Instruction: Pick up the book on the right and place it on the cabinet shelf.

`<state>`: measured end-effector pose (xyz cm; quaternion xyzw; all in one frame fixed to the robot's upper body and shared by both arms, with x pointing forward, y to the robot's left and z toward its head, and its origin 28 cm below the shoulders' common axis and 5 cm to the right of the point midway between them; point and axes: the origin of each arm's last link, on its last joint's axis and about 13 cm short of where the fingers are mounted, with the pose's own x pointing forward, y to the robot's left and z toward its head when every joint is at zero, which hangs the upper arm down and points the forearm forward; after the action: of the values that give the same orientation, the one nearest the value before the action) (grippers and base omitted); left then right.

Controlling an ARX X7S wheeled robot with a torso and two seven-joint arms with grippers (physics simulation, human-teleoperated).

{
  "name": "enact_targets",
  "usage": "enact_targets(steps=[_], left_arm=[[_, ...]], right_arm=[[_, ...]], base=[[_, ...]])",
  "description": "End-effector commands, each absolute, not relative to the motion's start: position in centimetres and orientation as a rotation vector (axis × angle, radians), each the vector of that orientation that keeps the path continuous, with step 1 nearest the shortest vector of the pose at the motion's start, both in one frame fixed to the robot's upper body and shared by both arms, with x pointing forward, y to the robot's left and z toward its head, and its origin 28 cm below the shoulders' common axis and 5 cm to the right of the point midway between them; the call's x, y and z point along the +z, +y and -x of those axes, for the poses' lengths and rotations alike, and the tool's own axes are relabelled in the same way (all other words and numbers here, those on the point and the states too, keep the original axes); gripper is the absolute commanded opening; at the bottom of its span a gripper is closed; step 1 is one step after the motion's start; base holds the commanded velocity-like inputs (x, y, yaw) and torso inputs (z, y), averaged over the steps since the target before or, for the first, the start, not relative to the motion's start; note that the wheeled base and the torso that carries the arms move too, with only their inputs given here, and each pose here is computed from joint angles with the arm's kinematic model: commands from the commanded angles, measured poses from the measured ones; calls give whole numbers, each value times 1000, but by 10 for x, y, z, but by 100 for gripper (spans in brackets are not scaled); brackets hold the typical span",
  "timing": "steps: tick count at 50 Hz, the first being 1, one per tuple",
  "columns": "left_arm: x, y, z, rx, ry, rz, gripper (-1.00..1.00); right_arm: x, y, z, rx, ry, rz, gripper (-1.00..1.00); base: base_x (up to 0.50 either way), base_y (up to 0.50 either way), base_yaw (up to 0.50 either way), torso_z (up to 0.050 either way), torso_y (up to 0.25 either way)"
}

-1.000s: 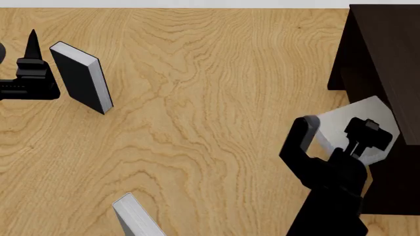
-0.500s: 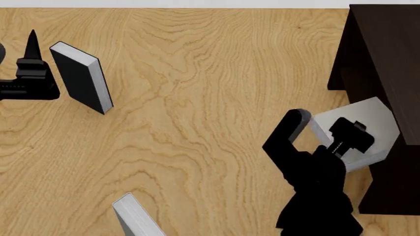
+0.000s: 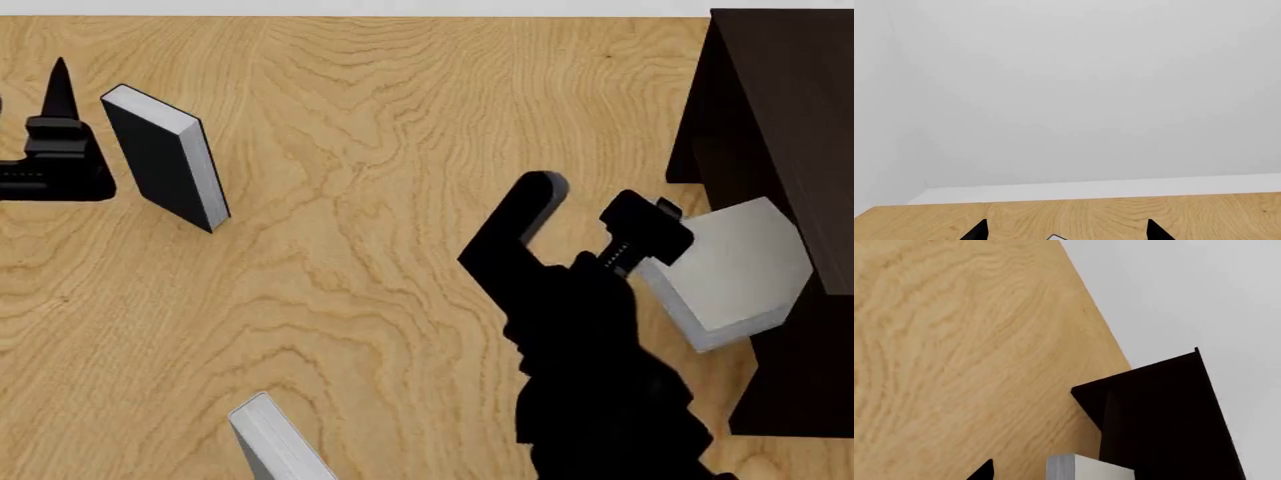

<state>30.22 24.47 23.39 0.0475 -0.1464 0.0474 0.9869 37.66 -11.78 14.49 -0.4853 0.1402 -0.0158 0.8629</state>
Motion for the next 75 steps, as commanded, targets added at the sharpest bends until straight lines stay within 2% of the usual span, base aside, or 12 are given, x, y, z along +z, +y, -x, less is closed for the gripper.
enact_targets(steps=[1, 19, 33, 49, 75], left_arm=[[234, 246, -301, 99, -296, -95, 100], [233, 248, -301, 108, -295, -96, 100], [233, 247, -301, 108, -297, -101, 100], [233, 248, -301, 113, -298, -104, 100], [234, 249, -300, 117, -303, -106, 100]], right_arm=[[165, -106, -369, 52, 285, 875, 100], [176, -104, -385, 125, 295, 671, 100], [174, -110, -402, 102, 310, 611, 100], [169, -105, -416, 181, 365, 458, 100], [149, -104, -417, 186, 423, 437, 100]], base=[[0, 0, 0, 0, 0], [0, 0, 0, 0, 0], [0, 0, 0, 0, 0], [0, 0, 0, 0, 0], [0, 0, 0, 0, 0]])
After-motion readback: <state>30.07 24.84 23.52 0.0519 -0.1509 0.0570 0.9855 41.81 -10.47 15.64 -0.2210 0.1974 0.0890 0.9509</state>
